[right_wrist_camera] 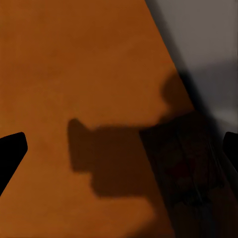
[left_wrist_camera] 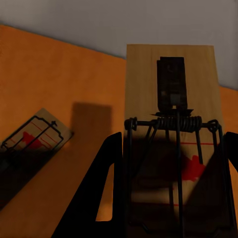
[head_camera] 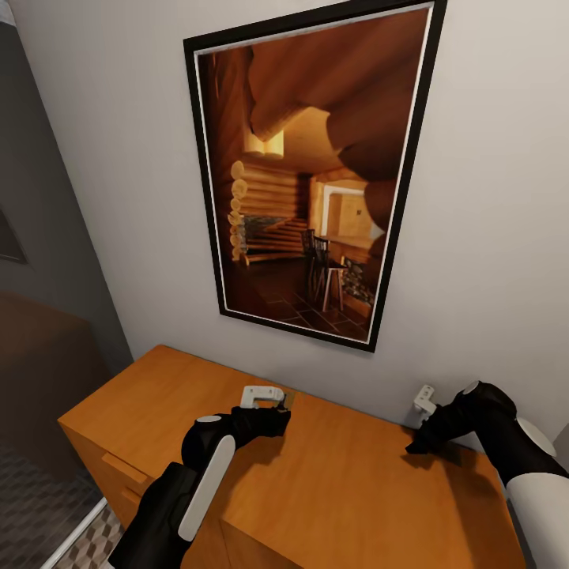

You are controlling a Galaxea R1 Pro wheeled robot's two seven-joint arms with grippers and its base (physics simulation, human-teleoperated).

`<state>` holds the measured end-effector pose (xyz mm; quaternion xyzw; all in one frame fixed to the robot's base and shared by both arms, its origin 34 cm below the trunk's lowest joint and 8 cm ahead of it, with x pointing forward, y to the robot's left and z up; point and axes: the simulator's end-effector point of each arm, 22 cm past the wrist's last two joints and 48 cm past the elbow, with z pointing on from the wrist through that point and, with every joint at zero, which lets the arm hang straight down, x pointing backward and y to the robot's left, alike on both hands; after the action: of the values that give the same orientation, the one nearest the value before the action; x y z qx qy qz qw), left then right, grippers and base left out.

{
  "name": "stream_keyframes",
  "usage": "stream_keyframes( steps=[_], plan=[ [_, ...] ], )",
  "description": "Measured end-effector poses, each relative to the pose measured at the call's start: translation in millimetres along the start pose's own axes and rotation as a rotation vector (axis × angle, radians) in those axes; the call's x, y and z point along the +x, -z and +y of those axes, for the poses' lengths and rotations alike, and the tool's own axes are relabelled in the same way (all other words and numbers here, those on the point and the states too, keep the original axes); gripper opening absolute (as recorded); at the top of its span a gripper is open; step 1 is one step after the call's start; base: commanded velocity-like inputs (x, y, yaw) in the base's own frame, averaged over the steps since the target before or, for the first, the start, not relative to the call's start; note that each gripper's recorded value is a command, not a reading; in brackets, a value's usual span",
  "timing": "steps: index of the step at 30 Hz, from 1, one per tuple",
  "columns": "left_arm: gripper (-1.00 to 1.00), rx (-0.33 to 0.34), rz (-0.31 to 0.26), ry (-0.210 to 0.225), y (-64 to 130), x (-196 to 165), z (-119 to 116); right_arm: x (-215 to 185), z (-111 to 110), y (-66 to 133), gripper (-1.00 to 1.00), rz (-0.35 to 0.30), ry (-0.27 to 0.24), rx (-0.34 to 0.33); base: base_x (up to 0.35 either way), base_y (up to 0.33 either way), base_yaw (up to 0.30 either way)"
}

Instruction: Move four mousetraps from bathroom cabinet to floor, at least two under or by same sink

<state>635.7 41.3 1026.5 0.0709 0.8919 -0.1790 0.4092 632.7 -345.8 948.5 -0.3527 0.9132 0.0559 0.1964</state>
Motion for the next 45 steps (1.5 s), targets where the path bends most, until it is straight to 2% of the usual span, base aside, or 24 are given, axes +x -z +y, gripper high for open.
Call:
stream_keyframes(
  steps=[27,33,39,45],
  plan=[
    [-1.0,0.002,-0.001,0.001,0.0,-0.4,-1.6,1.5,-0.3,-0.9,1.0,0.004,-0.003,0.001,0.0,0.0,0.0],
    [-1.0,0.011,0.001,0.017,-7.9,4.2,-12.9,-15.5,13.4,-9.1,1.0,-0.001,-0.037,-0.042,0.0,0.0,0.0],
    [-1.0,0.004,0.007,0.011,-14.3,11.5,-14.0,-32.2,30.4,-13.1,1.0,-0.038,-0.006,-0.083,0.0,0.0,0.0],
    [-1.0,-0.007,0.009,0.01,-20.4,18.2,-10.9,-46.4,47.8,-18.9,1.0,-0.06,0.002,-0.119,0.0,0.0,0.0]
  ],
)
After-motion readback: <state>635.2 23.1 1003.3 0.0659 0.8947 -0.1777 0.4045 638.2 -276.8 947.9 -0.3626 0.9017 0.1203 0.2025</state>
